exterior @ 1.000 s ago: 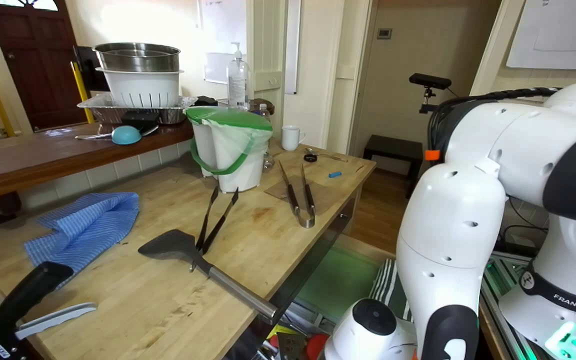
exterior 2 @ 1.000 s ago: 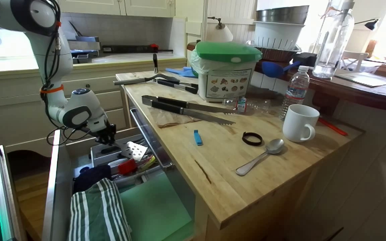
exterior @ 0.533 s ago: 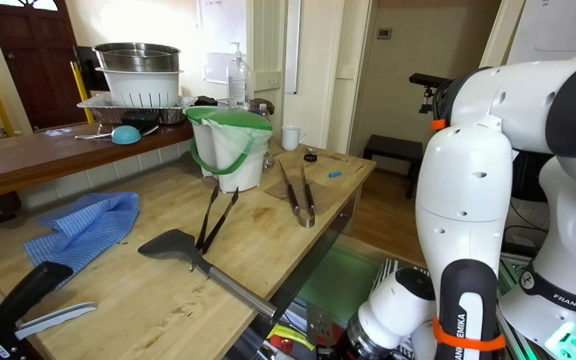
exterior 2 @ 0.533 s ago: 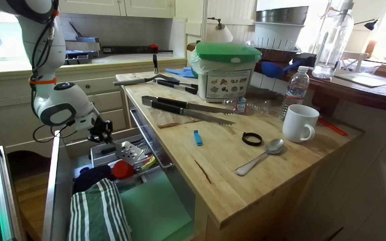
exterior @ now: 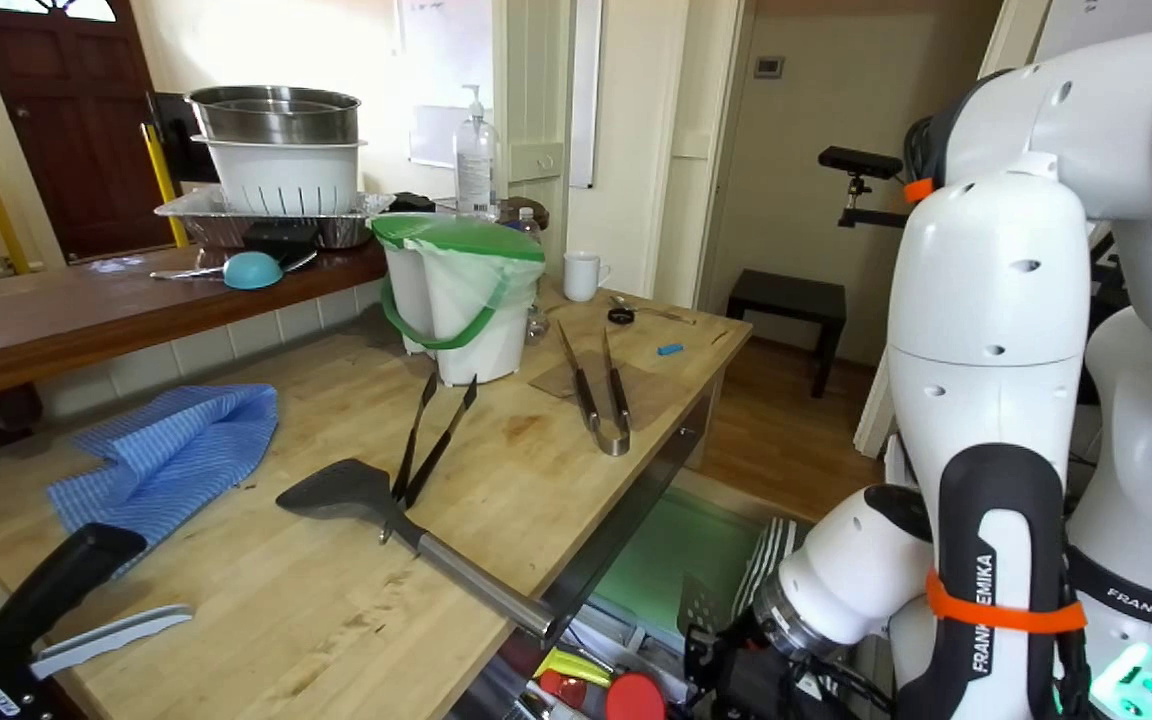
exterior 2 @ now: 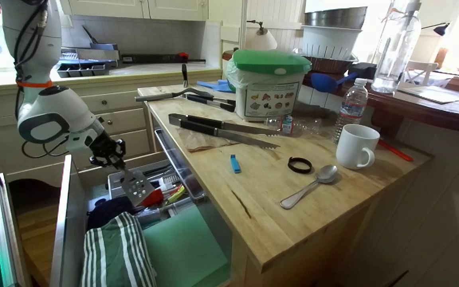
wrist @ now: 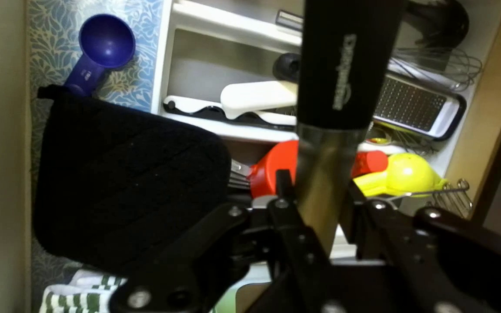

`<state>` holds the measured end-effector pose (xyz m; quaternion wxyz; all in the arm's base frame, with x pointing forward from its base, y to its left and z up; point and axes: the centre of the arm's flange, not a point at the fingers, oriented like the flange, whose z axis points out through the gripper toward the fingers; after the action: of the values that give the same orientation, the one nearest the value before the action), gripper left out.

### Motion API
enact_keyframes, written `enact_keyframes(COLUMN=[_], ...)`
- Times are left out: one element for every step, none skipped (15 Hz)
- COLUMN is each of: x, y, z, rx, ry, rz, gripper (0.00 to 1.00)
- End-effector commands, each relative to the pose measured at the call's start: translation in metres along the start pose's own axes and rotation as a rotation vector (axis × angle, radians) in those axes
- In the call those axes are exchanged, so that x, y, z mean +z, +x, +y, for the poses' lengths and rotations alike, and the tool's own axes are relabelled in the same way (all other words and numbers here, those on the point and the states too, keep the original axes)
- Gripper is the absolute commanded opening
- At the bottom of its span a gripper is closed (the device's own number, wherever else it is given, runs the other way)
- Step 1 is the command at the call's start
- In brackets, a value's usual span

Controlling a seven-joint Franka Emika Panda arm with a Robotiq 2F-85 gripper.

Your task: Take the spatula out of the drawer

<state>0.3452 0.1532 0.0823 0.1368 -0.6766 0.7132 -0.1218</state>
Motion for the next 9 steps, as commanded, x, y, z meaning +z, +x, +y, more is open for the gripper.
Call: enact_keyframes(x=[-0.056,-0.07,-0.081,-0.089,-0.095,-0.104,-0.113,-0.12,-0.124], y=[0.024,0.029,0.035,0.037,0.038,0.039,0.039,0.041,0.043], z=[-0.005,-0.007,-0.009,-0.012,-0.018,-0.022,-0.025,-0.03,-0.034], rx=[0.082,0.09,0.093,0.096,0.105,0.107,0.096,0.075,0.04], ry=[-0.013,-0.026,-0.038,-0.054,-0.069,-0.085,-0.099,-0.108,-0.139], rz=[0.044,0.072,0.092,0.111,0.124,0.135,0.154,0.181,0.204], gripper=[0.07,0.07,0.07,0.07,0.07,0.07,0.07,0.07,0.07])
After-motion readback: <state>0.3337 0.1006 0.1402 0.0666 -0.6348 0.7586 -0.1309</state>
